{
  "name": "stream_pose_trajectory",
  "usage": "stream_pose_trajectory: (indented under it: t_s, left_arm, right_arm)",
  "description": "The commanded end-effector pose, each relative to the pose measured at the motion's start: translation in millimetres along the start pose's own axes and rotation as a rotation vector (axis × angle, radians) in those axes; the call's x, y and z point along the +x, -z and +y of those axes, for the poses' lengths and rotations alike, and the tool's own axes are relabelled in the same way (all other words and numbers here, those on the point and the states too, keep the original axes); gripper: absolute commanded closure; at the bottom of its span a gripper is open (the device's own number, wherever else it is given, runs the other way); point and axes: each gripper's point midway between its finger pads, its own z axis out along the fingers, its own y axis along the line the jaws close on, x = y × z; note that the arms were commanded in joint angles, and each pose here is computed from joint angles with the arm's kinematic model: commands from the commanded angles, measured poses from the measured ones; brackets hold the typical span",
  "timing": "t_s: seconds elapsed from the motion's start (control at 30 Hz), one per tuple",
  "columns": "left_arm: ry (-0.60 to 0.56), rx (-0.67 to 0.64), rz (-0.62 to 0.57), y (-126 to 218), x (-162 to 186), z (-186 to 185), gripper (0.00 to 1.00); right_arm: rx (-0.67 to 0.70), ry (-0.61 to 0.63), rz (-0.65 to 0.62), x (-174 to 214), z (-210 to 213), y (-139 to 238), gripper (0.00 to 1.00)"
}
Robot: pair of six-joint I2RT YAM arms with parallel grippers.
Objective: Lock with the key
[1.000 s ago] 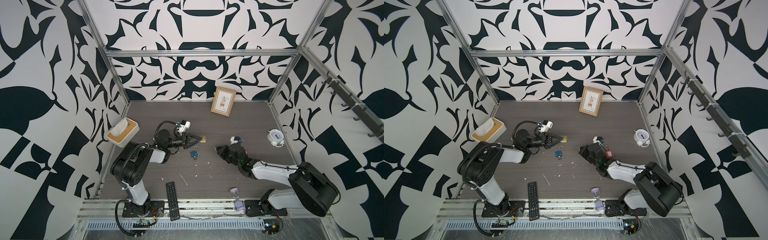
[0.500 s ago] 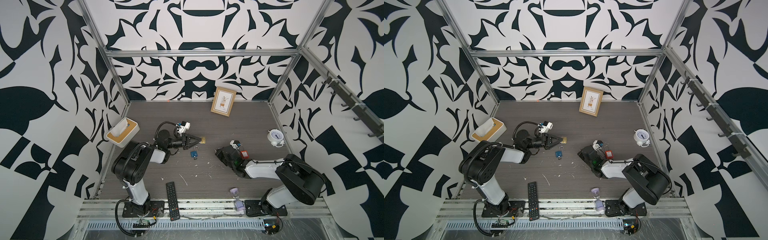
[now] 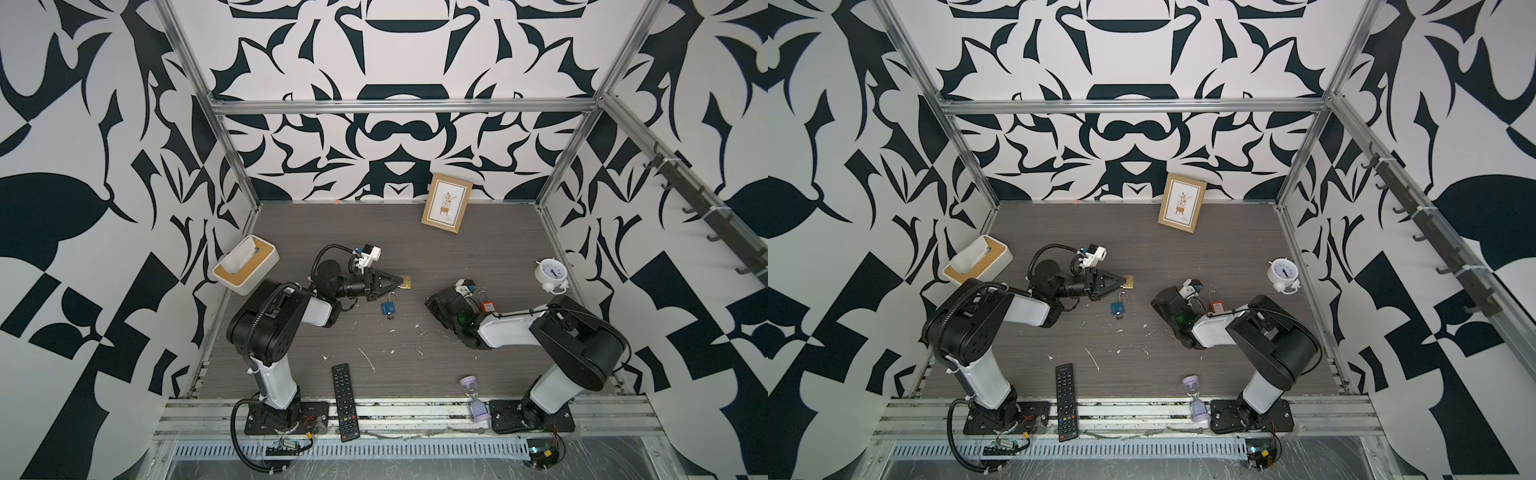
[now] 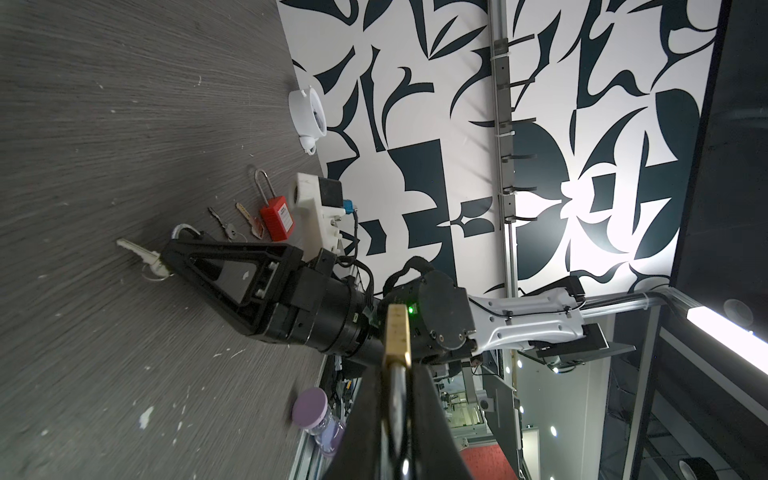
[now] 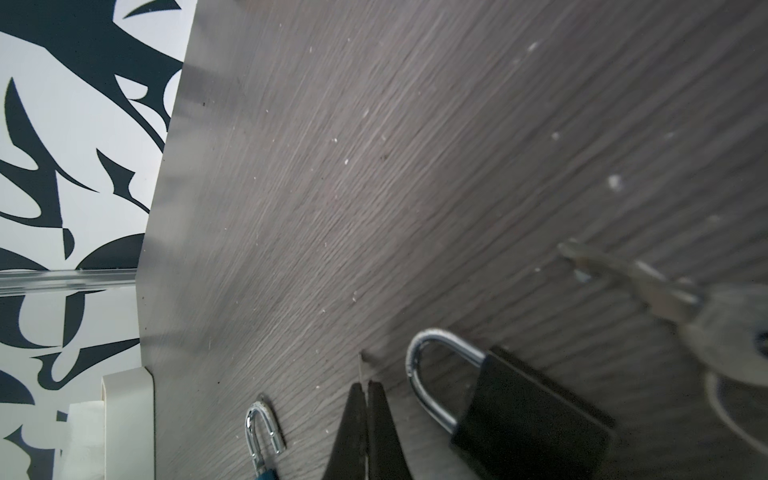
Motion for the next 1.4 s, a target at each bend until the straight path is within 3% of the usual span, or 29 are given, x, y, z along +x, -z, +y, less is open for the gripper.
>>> stream_pose_trajectory:
  t_s: [0.0,0.3,0.47,0.53,0.87,0.97,1.03,1.13,1.23,1.37]
  left_arm:
    - [-0.054,0.025,0.021,1,2,-7,1.00]
    - [-0.051,0.020,0.020,1,4,-3,1.00]
    - [-0.052,0.018,0.019,2,4,-2,1.00]
    - [-0.051,0.016,0.020,2,4,-1,1.00]
    - [-0.041,0.009,0.026,2,7,4,1.00]
    - [-0.040,0.011,0.028,2,9,1,1.00]
    - [-0.042,0.018,0.042,2,12,-4,1.00]
    - [-0.049,0.025,0.058,1,18,-11,1.00]
    - [-0.053,0.030,0.066,1,22,-15,1.00]
    - [-0.061,0.035,0.069,-1,26,-19,1.00]
  right_arm:
    - [-0.029,-0.016,0.008,5,13,-7,1.00]
    - [0.007,-0.015,0.001,5,4,-4,0.87]
    - [0.013,-0.017,0.016,8,-1,-3,0.72]
    - [0.007,-0.011,0.010,5,1,1,0.70]
    - [-0.035,0.163,-0.001,-23,26,78,0.63]
    - [-0.169,0.282,0.043,-23,56,108,0.58]
    - [-0.358,0.350,0.109,-11,87,131,0.56]
    - [-0.600,0.340,0.193,-2,122,161,0.54]
    - [-0.737,0.316,0.273,3,145,177,0.52]
    - [-0.760,0.313,0.335,11,154,175,0.52]
